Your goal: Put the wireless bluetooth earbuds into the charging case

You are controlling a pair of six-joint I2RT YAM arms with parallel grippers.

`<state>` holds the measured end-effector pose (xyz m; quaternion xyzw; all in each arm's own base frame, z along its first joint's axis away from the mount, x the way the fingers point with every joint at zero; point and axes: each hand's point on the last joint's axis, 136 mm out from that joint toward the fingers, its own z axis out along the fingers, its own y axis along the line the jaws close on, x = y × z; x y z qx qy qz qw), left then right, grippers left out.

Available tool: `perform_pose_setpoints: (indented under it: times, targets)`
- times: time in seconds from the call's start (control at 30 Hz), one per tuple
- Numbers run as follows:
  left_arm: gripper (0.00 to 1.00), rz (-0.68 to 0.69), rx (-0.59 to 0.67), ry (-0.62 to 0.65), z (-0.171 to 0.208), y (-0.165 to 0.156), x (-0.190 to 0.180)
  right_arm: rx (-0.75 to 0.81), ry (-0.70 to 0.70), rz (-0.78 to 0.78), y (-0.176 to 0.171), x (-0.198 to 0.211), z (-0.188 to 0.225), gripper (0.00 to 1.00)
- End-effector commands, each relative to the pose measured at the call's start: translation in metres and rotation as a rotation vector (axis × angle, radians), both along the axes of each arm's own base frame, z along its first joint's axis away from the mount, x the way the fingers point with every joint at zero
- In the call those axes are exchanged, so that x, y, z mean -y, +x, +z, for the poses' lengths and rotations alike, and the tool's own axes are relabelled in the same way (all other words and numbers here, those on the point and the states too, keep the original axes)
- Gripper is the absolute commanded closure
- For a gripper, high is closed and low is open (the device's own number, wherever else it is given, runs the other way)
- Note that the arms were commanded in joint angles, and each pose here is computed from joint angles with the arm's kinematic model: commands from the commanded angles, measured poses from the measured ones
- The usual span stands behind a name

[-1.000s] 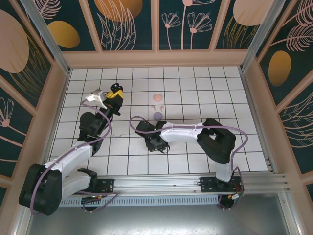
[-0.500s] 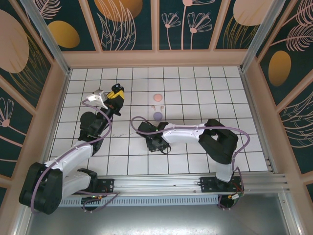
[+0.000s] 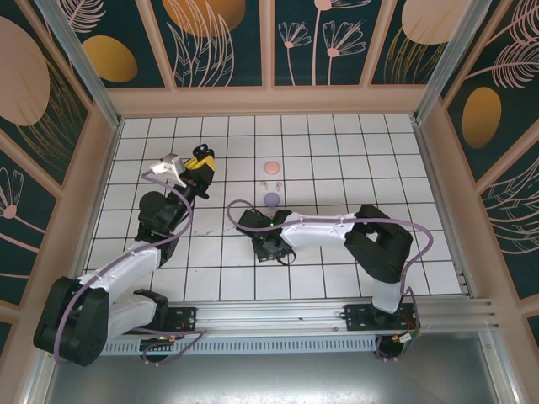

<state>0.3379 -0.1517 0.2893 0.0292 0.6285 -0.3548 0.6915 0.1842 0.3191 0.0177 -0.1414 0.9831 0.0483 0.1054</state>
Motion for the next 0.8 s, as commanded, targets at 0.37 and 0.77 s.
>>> perform_pose_setpoints:
  times: [0.37, 0.77]
  targets:
    - [1.00, -0.113, 0.196, 0.051, 0.045, -0.021, 0.018, 0.233, 0.201, -0.083, 0.063, 0.013, 0.126, 0.89]
    - [1.00, -0.259, 0.333, 0.241, 0.036, -0.042, 0.069, 0.610, 0.464, -0.075, 0.130, 0.039, 0.310, 0.89]
